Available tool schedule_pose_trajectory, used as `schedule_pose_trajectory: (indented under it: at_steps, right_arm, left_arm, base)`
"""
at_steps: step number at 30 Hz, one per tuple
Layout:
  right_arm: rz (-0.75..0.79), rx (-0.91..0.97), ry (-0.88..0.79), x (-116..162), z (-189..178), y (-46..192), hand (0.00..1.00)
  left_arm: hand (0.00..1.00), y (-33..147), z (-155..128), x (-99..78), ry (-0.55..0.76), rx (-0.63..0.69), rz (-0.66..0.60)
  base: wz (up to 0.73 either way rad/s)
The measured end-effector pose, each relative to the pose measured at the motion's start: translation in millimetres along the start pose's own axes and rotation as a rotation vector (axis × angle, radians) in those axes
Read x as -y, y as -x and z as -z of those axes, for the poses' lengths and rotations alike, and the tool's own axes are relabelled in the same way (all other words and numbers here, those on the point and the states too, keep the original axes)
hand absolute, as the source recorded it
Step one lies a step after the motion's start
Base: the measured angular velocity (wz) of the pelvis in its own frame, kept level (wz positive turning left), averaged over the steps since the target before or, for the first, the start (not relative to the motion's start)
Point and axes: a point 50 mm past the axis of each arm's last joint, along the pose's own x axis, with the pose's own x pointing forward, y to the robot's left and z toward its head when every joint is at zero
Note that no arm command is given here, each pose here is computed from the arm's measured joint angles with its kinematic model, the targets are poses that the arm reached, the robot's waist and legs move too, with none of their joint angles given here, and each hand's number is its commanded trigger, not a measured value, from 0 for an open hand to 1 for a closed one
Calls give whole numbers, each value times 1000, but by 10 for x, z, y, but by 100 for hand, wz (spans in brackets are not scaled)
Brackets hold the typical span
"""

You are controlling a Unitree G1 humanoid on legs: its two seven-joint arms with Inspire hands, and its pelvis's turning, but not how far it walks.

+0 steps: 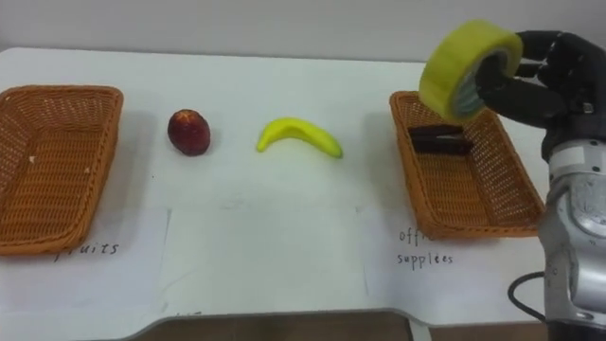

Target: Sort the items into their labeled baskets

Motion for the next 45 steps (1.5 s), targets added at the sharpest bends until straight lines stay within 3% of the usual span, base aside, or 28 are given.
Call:
schedule_pose_trajectory:
  at_steps: [6, 40, 43, 44, 45]
  right_arm:
    - [31, -81, 26, 93, 211, 95, 100]
    - [83, -155, 62, 211, 406, 249, 99]
    - [88, -166, 67, 229, 433, 274, 39]
    - [88, -168, 68, 231, 438, 278, 6]
    - [89, -170, 69, 234, 444, 284, 0]
  left_arm:
    - [0, 11, 50, 1, 30, -16, 2]
    - [0, 2, 8, -1, 31, -5, -1]
    - [0, 3, 11, 0, 31, -6, -2]
    - [0, 3, 11, -1, 31, -6, -3]
    - [0, 3, 13, -3, 31, -8, -8]
  base:
    - [-1]
    - [-1]
    - [0]
    - [0]
    - [0]
